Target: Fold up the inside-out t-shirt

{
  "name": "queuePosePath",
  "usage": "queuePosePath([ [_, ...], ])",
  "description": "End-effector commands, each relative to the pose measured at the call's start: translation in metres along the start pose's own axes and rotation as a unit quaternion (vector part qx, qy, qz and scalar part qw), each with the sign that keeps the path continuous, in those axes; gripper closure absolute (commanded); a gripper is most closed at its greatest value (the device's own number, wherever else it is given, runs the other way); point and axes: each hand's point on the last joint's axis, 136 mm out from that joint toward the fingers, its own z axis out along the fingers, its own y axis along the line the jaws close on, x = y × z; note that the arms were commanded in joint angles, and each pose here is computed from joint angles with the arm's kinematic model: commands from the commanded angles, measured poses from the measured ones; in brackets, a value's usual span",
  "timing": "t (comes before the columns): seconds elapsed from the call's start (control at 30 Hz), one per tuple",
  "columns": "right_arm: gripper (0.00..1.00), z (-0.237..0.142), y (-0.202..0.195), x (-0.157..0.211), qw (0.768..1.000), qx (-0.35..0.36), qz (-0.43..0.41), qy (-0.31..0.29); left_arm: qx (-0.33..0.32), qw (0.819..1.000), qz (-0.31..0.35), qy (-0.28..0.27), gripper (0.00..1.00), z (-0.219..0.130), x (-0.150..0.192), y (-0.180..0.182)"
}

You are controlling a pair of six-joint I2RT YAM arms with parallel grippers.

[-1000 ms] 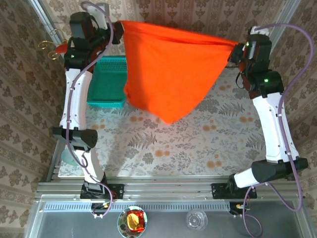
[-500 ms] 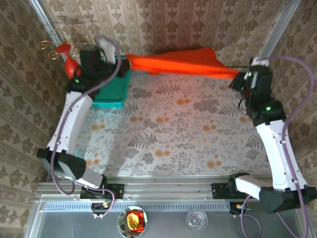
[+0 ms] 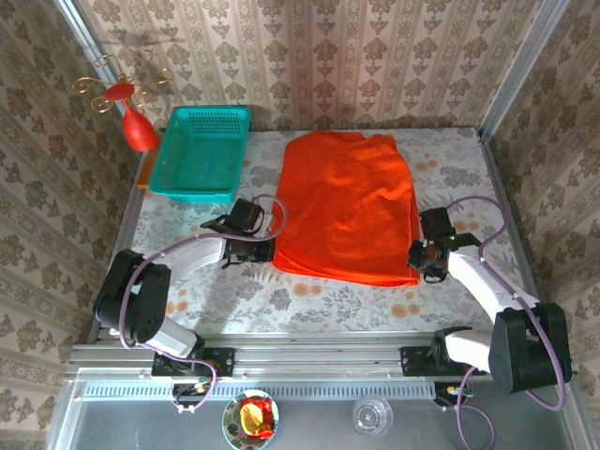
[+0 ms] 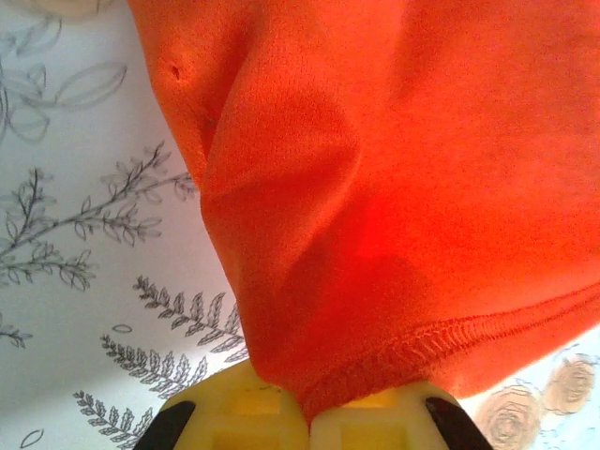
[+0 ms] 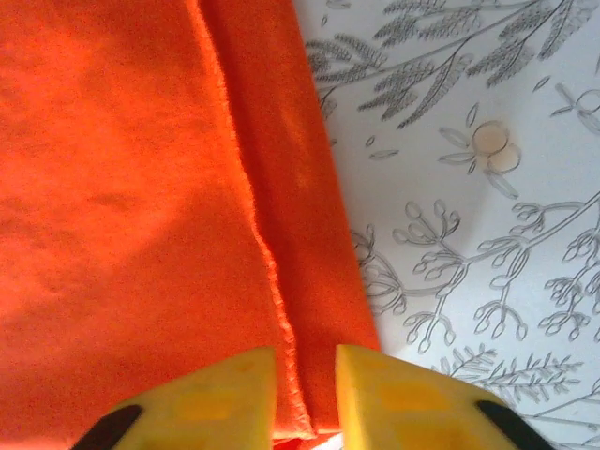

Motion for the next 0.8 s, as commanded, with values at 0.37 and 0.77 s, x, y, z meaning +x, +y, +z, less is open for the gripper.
queuePosePath([
  [0.37, 0.56, -0.061, 0.143, 0.018, 0.914, -0.183, -0.342, -0.117, 0.014, 0.999, -0.006, -0.046, 1.0, -0.009, -0.02, -0.008],
  [0.77, 0.41, -0.016, 0.257, 0.067, 0.811, -0.165, -0.549, -0.113, 0.013, 0.998, 0.006, -0.056, 1.0, -0.028, -0.028, -0.014],
])
